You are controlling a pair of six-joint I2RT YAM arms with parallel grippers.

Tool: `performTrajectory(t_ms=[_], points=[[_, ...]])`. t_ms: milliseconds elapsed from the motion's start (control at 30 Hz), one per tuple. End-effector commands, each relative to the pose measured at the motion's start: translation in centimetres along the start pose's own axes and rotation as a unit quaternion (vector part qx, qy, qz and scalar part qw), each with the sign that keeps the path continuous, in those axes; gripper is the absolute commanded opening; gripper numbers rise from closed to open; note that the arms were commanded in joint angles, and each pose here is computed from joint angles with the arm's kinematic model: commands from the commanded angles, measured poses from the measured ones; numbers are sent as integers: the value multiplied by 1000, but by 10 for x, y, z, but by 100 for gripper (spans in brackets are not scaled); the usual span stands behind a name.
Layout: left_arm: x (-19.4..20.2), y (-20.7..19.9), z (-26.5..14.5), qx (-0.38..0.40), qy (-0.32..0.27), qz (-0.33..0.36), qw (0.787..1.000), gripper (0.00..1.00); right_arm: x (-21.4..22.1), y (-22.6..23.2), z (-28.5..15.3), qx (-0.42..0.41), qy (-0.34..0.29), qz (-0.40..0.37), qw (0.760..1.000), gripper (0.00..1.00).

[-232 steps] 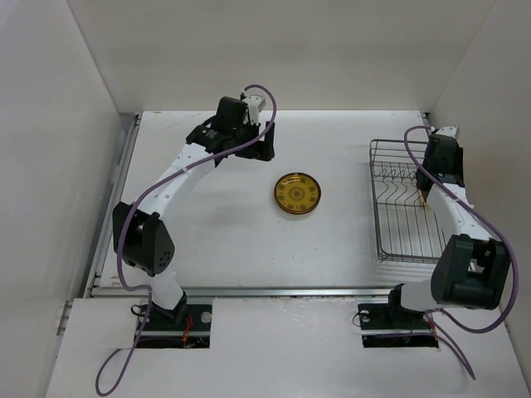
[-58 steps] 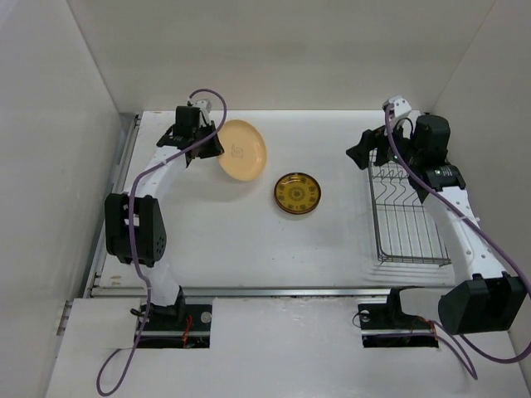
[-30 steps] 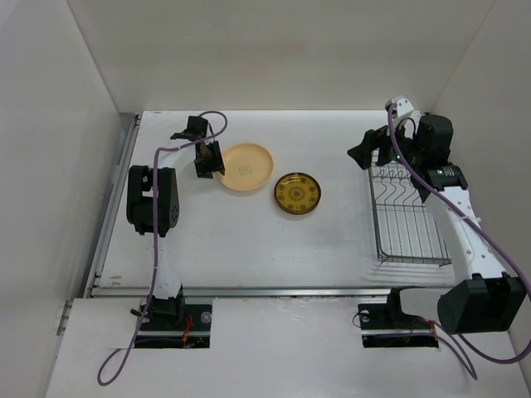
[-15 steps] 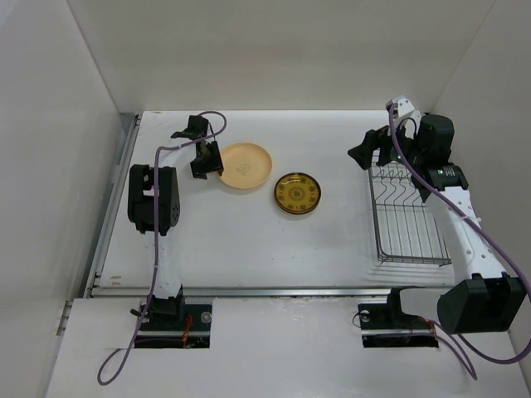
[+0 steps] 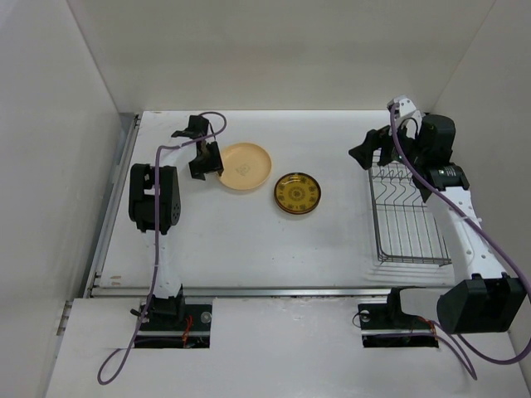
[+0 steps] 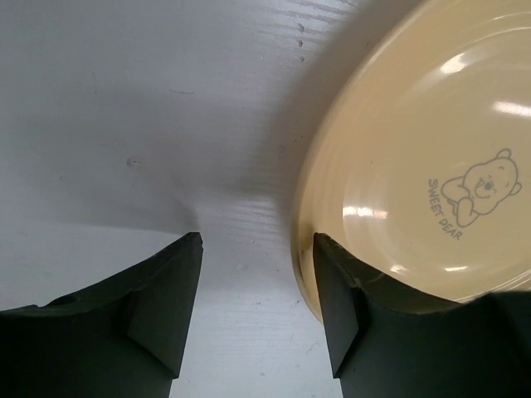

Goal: Unload the plates from the dish rack

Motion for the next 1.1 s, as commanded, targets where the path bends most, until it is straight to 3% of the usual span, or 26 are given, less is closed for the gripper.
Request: performTrajectory(t_ms=[0,67,100,133,200,267,367,567,1067], points=[[-17,-11,-27,27,-24,-5,999,53,-16,0,-8,7,-32,-15,999,87],[-21,-29,-49,92,-28,5,995,56,-15,-4,-8,21,-28,-19,999,87],[-27,-42,-73,143,-48,30,988,69,-17,-3,-11,22,-32,-21,999,87],[-19,-57,-89,216,-27,47,975,85,-17,-5,-11,29,-30,-21,999,90],[-19,-70,-118,278,-38,70,957,100,-17,-6,-13,37,-33,-28,998,91],[-12,-85,-152,347,-45,105,931,100,-19,-8,-16,50,-34,-30,998,93],[-4,-91,-178,386,-64,138,910,100,-25,-10,-25,69,-41,-63,995,94],[-7,-87,-179,352,-99,138,921,100,-19,-23,-34,111,-39,-67,991,98],[-7,-85,-171,337,-91,127,929,100,-28,-28,-39,130,-47,-54,989,100]])
Point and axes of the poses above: each gripper's point midway between its finger pads, its own z axis out along the fingers, its own y axis along the line the jaws close on, x = y × z, the point moved 5 cm from there along -z, back along the fingers, and after that the axes turned 11 degrees about -z, right-handed, at the moved point
